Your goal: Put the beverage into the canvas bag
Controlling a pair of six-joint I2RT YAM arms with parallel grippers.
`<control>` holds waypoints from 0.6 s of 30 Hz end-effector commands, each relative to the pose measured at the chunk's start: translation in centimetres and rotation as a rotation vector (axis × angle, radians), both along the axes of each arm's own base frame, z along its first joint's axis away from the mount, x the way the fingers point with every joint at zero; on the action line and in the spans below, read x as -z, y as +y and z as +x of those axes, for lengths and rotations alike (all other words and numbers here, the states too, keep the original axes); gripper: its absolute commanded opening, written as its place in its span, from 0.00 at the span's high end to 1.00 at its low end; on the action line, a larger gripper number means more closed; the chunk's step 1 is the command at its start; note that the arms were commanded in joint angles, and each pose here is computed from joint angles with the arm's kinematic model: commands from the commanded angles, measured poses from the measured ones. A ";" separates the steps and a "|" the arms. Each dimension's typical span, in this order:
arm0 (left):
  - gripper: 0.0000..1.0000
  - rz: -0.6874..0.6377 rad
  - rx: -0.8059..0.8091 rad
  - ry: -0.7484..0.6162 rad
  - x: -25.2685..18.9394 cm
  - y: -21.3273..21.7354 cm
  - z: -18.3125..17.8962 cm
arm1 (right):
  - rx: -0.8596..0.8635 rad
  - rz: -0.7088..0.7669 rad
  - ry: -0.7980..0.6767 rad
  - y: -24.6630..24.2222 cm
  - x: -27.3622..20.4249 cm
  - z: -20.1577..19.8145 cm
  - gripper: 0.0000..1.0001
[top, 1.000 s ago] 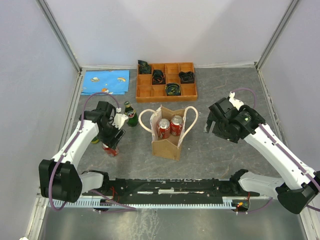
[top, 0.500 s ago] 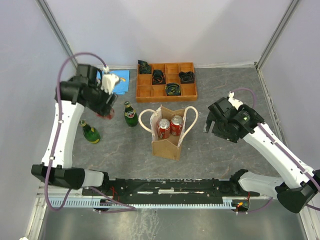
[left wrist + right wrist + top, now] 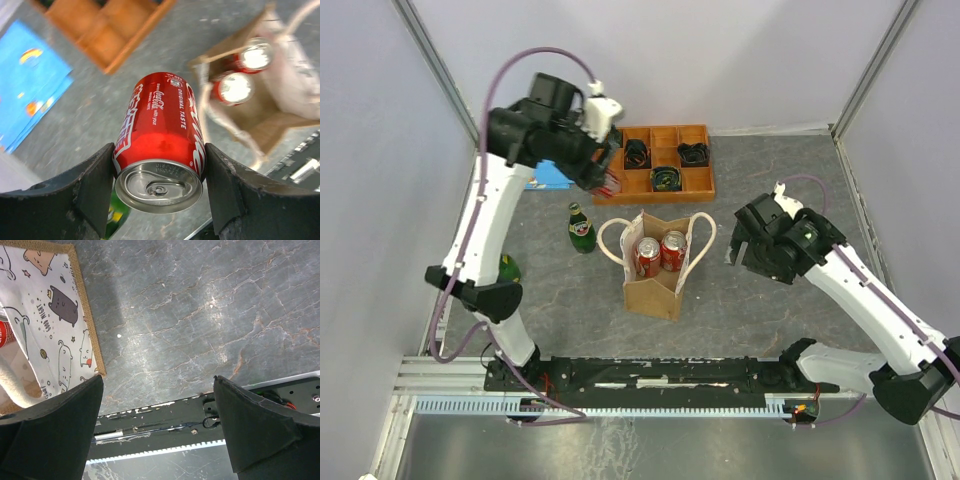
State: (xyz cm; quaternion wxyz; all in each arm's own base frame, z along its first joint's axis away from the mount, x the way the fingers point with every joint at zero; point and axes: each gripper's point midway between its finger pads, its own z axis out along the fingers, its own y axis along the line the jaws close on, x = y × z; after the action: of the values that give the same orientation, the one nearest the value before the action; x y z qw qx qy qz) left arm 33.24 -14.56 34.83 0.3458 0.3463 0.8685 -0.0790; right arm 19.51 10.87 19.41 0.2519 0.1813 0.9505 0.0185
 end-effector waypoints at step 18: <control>0.97 -0.151 0.322 0.069 8.1 -16.9 -7.1 | 0.056 0.004 -0.049 -2.5 -0.9 -2.1 0.01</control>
State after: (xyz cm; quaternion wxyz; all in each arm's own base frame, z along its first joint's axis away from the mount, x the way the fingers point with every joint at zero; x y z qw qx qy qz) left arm 23.94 -28.66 22.27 0.2075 0.4726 0.8387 -0.1734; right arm 17.34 9.11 20.08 0.2654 0.1995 0.9428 0.0285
